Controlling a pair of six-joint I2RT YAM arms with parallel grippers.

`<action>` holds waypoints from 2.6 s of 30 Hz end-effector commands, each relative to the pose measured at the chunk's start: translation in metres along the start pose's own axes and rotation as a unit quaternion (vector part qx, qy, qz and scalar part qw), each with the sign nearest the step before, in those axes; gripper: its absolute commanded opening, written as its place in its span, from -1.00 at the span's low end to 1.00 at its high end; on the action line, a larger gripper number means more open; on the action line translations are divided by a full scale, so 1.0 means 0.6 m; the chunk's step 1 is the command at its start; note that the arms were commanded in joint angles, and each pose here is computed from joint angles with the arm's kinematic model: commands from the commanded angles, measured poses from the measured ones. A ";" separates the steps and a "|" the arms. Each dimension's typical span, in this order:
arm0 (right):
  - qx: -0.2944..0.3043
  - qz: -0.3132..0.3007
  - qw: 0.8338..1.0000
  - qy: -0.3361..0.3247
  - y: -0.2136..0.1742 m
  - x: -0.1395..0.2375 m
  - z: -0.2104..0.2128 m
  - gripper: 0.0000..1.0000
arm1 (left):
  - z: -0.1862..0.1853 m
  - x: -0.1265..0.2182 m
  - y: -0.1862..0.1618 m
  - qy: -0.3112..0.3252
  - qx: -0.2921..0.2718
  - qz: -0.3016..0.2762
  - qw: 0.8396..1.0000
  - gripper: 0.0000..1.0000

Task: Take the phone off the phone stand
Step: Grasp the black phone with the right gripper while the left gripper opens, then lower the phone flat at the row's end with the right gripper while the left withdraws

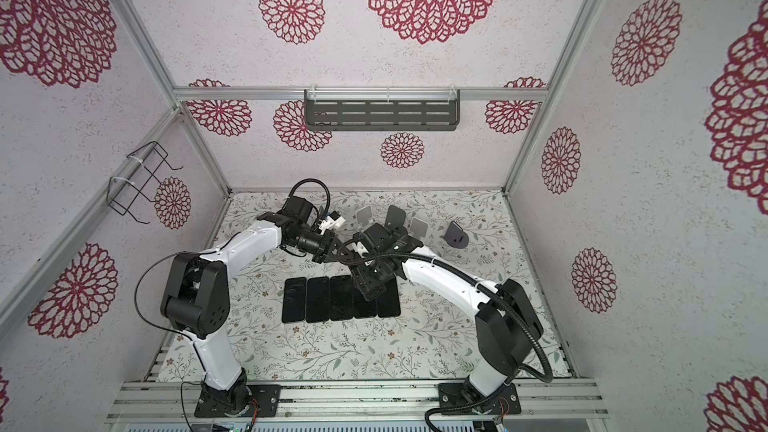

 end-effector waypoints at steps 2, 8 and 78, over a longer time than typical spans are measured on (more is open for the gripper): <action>-0.022 -0.026 0.999 -0.020 0.010 0.019 -0.017 0.24 | -0.020 0.004 0.006 -0.025 -0.022 0.001 0.999 -0.96; -0.040 -0.031 0.998 -0.026 0.007 0.031 -0.029 0.16 | -0.018 0.005 0.007 -0.018 -0.020 -0.001 1.000 -0.22; -0.218 0.119 0.957 -0.148 -0.106 -0.052 -0.187 0.61 | -0.021 0.079 0.008 0.229 -0.036 -0.144 0.962 0.21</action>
Point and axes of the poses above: each gripper's point midway between its finger pads, its own x axis back along the fingers, its own z axis along the line the jaws close on, y = z × x, the point moved 10 cm from there along x, back along the fingers, and after that the axes turned 1 degree about -x, right-handed, at the moved point
